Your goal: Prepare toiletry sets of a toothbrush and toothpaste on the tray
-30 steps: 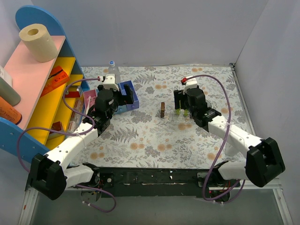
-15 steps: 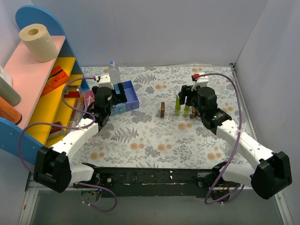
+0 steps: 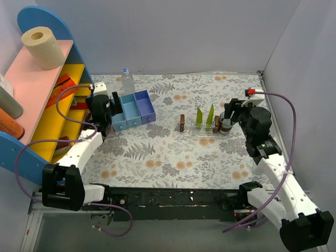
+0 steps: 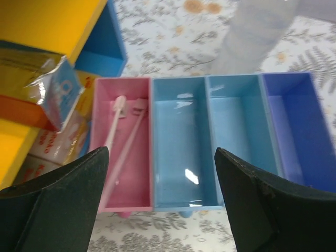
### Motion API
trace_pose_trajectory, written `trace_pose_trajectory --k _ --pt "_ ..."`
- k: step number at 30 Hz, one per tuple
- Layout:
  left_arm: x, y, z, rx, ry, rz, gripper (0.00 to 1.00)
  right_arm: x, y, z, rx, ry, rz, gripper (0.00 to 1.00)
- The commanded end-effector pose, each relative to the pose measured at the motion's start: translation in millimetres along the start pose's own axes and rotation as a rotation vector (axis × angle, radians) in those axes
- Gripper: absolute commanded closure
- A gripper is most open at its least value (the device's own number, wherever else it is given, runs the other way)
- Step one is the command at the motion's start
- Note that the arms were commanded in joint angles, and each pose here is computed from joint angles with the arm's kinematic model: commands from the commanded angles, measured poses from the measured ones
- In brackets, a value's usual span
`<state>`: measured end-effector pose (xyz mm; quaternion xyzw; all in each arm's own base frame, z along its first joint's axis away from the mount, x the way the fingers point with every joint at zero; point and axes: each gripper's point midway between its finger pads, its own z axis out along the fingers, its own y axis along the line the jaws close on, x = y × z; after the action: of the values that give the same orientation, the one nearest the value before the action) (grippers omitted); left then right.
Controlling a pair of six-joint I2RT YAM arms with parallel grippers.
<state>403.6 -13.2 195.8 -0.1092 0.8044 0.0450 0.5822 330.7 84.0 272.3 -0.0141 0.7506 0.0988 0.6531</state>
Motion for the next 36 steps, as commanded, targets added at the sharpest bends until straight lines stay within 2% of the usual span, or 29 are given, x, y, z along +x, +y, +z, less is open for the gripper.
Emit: trace_pose_trajectory --k 1,5,10,14,19,24,27,36 --pt "22.0 31.6 0.6 -0.070 0.125 0.093 0.21 6.6 -16.7 -13.5 0.025 -0.009 -0.062 0.34" --pt "45.4 45.3 -0.6 -0.114 0.229 0.146 0.29 17.3 -22.3 -18.2 0.029 -0.003 -0.074 0.34" --pt "56.0 50.7 7.1 -0.144 0.310 0.216 0.39 9.7 -18.2 -20.9 0.005 -0.029 -0.070 0.34" --pt "55.8 67.9 8.4 -0.243 0.337 0.274 0.41 6.7 -18.7 -22.6 0.004 -0.038 -0.072 0.34" --pt "46.8 77.7 1.5 -0.290 0.295 0.276 0.45 6.6 -18.4 -23.5 0.002 -0.040 -0.072 0.34" --pt "43.2 76.9 -5.6 -0.268 0.284 0.291 0.48 12.0 -16.4 -20.1 -0.010 -0.020 -0.070 0.34" --pt "49.0 74.8 -7.6 -0.244 0.309 0.304 0.48 11.7 -16.0 -20.2 -0.013 -0.020 -0.068 0.34" --pt "70.3 69.0 -0.8 -0.198 0.392 0.341 0.57 6.5 -17.3 -26.6 -0.005 -0.036 -0.069 0.34"
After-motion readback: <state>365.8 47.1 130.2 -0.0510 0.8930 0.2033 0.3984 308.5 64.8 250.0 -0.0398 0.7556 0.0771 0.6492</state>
